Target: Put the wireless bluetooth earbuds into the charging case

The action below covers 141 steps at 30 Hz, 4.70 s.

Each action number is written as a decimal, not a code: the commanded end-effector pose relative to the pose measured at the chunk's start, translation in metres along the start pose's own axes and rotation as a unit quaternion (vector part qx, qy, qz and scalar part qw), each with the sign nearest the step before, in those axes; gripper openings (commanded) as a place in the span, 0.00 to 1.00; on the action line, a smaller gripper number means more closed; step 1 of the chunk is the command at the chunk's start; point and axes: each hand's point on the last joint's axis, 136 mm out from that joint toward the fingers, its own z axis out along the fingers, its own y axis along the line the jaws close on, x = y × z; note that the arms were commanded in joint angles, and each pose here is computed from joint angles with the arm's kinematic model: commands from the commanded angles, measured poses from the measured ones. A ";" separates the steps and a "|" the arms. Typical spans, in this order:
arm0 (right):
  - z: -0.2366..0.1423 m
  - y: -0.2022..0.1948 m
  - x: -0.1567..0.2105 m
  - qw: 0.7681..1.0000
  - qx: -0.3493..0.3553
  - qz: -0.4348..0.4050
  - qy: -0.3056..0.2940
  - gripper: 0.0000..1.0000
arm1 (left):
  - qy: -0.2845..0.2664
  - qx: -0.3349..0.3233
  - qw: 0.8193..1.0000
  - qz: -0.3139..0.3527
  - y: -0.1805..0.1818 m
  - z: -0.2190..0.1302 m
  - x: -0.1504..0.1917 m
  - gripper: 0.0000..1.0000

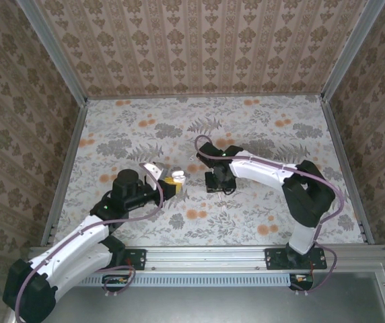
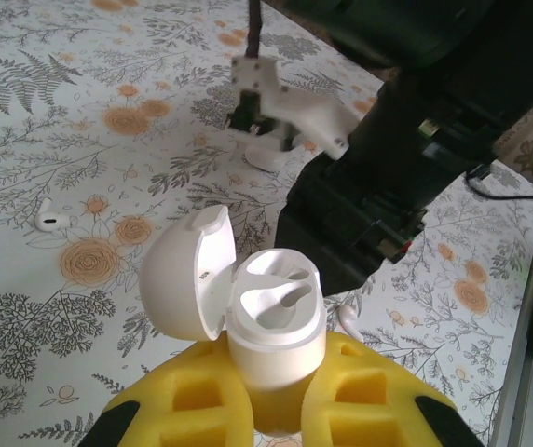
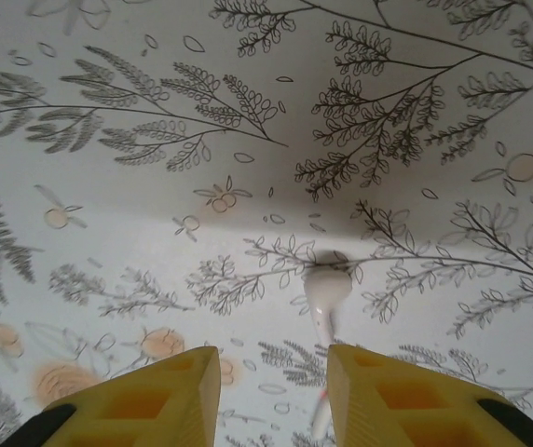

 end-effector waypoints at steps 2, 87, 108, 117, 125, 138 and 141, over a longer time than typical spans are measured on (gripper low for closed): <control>0.013 -0.009 0.004 0.998 0.046 -0.017 0.028 0.36 | -0.001 -0.008 1.000 0.008 0.004 -0.003 0.001 0.00; -0.293 0.100 0.024 0.793 -0.444 -0.254 -0.333 0.09 | -0.094 0.224 0.967 0.074 -0.088 -0.008 -0.082 0.00; -0.289 0.103 0.020 0.791 -0.423 -0.282 -0.341 0.09 | -0.097 0.270 0.955 0.082 -0.114 -0.016 -0.093 0.00; -0.287 0.099 0.023 0.792 -0.418 -0.283 -0.342 0.08 | -0.108 0.271 0.953 0.079 -0.117 -0.019 -0.099 0.00; -0.288 0.094 0.026 0.794 -0.414 -0.280 -0.346 0.08 | -0.123 0.259 0.955 0.077 -0.114 -0.019 -0.106 0.00; -0.268 0.097 0.028 0.812 -0.411 -0.279 -0.307 0.08 | -0.125 0.257 0.955 0.076 -0.114 -0.019 -0.108 0.00; -0.261 0.099 0.027 0.820 -0.405 -0.278 -0.295 0.08 | -0.124 0.258 0.955 0.075 -0.114 -0.019 -0.108 0.00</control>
